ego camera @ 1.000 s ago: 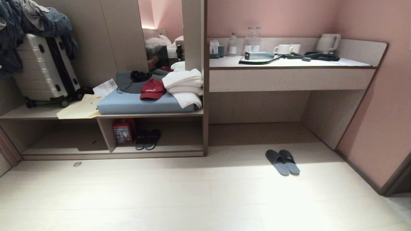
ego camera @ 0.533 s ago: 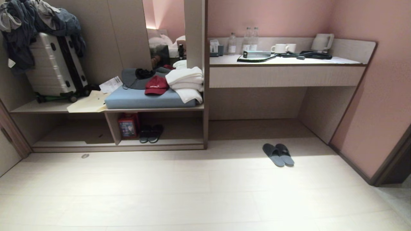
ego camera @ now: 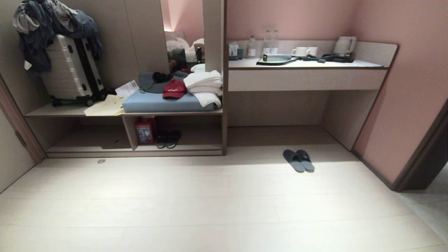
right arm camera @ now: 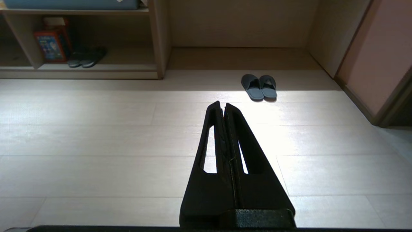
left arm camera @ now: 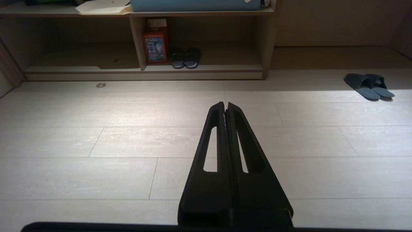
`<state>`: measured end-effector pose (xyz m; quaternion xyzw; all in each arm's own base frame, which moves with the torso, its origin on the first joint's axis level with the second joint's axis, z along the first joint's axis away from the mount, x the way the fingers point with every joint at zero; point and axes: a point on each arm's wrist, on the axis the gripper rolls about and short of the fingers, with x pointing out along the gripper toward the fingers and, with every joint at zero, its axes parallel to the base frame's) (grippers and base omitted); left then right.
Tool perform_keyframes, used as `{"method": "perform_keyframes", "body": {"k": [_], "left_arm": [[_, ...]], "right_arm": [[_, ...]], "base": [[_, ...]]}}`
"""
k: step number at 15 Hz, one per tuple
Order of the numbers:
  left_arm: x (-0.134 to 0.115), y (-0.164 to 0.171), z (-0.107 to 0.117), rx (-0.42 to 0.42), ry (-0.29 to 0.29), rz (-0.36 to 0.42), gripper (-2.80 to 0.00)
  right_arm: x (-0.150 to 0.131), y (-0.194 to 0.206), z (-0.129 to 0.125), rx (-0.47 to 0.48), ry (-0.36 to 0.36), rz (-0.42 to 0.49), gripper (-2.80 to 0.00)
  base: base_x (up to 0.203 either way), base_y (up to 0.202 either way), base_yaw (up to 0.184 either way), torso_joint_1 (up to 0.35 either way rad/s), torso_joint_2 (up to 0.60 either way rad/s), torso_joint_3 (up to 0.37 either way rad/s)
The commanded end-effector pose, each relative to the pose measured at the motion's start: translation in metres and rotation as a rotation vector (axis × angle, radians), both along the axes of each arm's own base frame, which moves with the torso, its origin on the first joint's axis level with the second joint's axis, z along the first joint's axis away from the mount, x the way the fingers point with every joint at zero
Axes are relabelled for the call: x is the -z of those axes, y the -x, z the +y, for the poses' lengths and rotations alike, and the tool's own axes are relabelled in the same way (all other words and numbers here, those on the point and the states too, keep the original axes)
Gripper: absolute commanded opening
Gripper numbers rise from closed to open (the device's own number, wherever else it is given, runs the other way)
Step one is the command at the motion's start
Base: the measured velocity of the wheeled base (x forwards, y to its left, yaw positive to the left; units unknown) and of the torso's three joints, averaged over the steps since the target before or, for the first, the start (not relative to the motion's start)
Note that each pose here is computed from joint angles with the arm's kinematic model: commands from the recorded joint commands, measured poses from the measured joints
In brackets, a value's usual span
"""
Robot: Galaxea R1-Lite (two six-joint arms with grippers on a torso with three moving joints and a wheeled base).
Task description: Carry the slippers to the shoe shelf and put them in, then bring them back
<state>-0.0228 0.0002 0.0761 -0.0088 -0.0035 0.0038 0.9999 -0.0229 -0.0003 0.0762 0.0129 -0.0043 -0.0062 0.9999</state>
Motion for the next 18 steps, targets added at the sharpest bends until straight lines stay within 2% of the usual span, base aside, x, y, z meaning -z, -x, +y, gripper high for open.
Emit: {"method": "perform_keyframes", "body": {"k": [1, 10, 18], "left_arm": [[-0.0001, 0.0000, 0.0000, -0.002, 0.001, -0.001, -2.80], [-0.0001, 0.0000, 0.0000, -0.002, 0.001, -0.001, -2.80], [-0.0001, 0.0000, 0.0000, -0.002, -0.004, -0.001, -2.80]], "right_arm": [[-0.0001, -0.0001, 0.0000, 0.000, 0.000, 0.001, -2.80], [-0.0001, -0.0001, 0.0000, 0.000, -0.003, 0.001, -2.80], [0.0000, 0.0000, -0.0001, 0.001, -0.005, -0.001, -2.80]], "base": [[-0.196, 0.000, 0.001, 0.005, 0.00, 0.002], [-0.192, 0.000, 0.001, 0.004, 0.00, 0.001], [-0.011, 0.000, -0.001, 0.001, 0.00, 0.000]]}}
